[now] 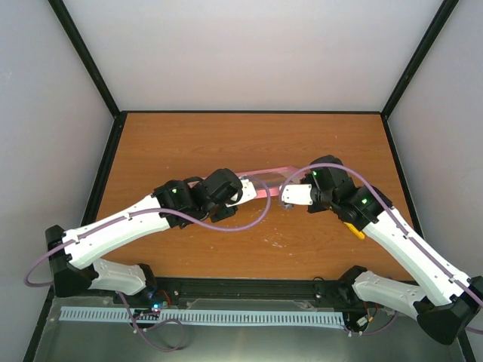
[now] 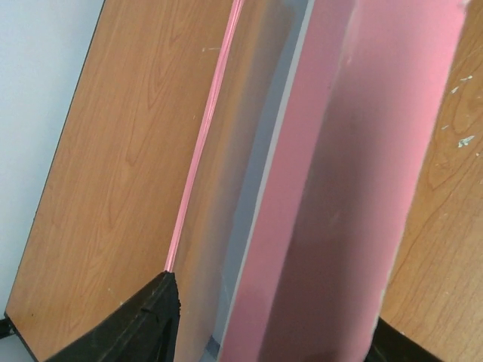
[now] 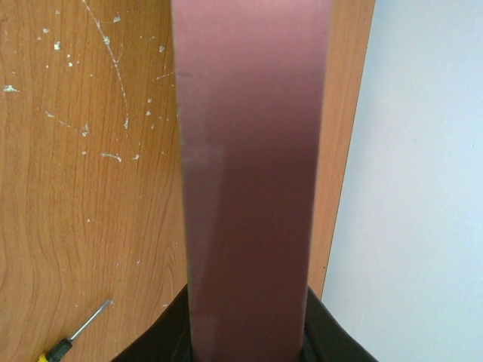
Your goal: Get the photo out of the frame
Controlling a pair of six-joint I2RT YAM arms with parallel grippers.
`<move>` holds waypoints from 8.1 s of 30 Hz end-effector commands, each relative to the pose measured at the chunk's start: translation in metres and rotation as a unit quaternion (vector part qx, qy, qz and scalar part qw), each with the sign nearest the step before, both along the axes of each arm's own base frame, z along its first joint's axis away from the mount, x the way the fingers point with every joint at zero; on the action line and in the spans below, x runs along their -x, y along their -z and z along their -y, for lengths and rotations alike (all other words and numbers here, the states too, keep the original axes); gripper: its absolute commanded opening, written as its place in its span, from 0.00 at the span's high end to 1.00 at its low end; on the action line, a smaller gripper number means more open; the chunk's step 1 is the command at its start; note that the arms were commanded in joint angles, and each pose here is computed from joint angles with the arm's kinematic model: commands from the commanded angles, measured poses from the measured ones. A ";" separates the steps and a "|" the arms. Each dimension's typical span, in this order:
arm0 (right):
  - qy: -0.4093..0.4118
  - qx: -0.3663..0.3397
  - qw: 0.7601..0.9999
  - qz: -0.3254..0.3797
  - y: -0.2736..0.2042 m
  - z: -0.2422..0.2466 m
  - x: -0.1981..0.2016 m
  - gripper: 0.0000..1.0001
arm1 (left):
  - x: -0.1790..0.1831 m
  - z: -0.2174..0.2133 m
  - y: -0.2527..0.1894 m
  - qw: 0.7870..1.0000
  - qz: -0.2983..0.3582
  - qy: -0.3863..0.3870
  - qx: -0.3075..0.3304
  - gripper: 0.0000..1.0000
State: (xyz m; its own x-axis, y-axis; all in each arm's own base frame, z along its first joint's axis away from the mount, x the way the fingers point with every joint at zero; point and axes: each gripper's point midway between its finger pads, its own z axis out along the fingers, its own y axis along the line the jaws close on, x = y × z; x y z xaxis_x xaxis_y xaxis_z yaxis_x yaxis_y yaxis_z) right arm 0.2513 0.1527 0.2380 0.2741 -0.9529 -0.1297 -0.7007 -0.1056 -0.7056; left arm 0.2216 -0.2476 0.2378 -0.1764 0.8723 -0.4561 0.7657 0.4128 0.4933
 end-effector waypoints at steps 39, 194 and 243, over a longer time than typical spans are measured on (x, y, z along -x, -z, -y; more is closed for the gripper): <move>0.141 -0.403 0.904 -0.024 -0.159 -0.010 0.017 0.29 | -0.010 0.054 -0.120 0.982 -0.006 -0.054 0.180 0.99; 0.346 -0.325 0.856 -0.207 0.058 0.053 -0.069 0.24 | -0.143 -0.092 -0.064 0.820 -0.053 -0.266 0.504 0.14; 0.456 -0.119 0.795 -0.383 0.223 0.199 0.025 0.56 | -0.120 -0.147 -0.064 0.809 0.132 -0.285 0.496 0.00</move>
State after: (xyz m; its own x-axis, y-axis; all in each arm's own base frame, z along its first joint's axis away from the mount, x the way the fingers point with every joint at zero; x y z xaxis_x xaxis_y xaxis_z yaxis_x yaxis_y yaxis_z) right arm 0.2279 -0.0489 0.0189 -0.7581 -0.6409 -0.1206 -0.6474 0.7619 0.0205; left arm 0.3381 -0.0957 0.3007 -0.2019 -0.1323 -0.9704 0.2073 0.9626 -0.1744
